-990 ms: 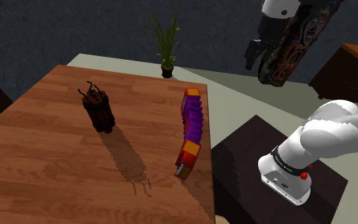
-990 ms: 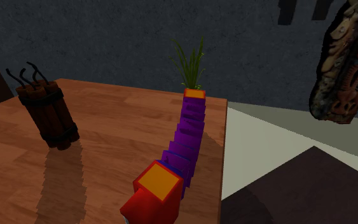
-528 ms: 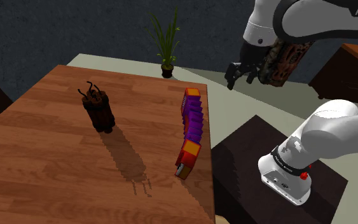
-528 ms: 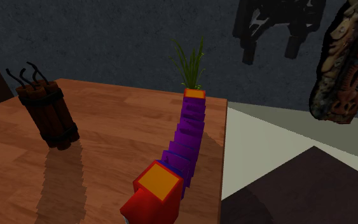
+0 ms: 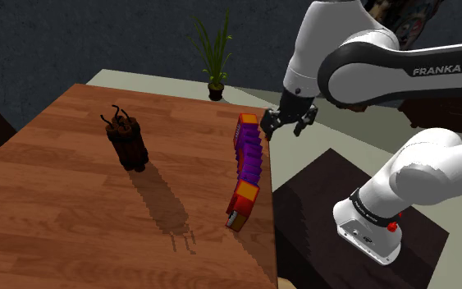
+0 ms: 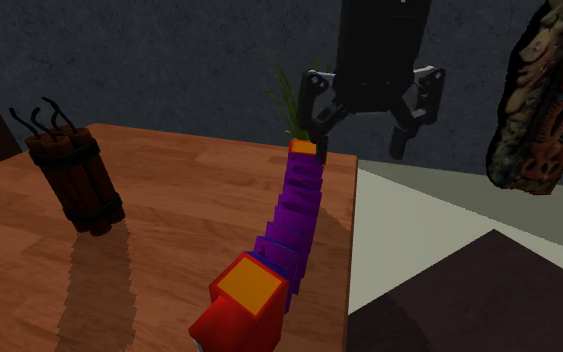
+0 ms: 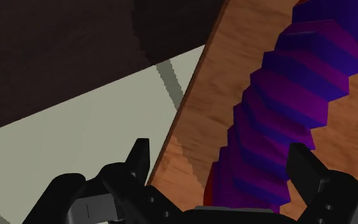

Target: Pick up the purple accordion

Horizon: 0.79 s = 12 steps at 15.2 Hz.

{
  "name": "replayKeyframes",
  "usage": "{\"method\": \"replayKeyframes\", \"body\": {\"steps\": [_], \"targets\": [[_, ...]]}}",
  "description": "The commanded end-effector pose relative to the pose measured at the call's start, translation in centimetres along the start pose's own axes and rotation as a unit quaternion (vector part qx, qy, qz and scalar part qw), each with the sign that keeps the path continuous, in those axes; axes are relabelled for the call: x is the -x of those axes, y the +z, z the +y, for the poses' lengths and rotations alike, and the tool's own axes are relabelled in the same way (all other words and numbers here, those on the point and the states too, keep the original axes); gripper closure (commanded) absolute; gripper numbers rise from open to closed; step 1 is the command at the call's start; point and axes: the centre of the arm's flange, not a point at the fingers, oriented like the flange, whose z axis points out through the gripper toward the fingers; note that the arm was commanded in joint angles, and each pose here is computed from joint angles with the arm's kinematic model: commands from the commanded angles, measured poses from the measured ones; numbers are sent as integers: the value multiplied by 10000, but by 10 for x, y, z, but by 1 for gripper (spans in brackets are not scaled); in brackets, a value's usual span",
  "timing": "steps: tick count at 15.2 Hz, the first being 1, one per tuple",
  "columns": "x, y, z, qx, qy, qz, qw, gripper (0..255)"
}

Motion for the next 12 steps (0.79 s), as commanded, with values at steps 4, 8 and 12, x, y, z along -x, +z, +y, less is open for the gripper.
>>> {"method": "replayKeyframes", "body": {"steps": [4,8,12], "targets": [[7,40,-50,-92,556,94,9984,0],[9,68,-79,-137,860,144,9961,0],[9,89,-79,-137,860,144,9961,0]]}}
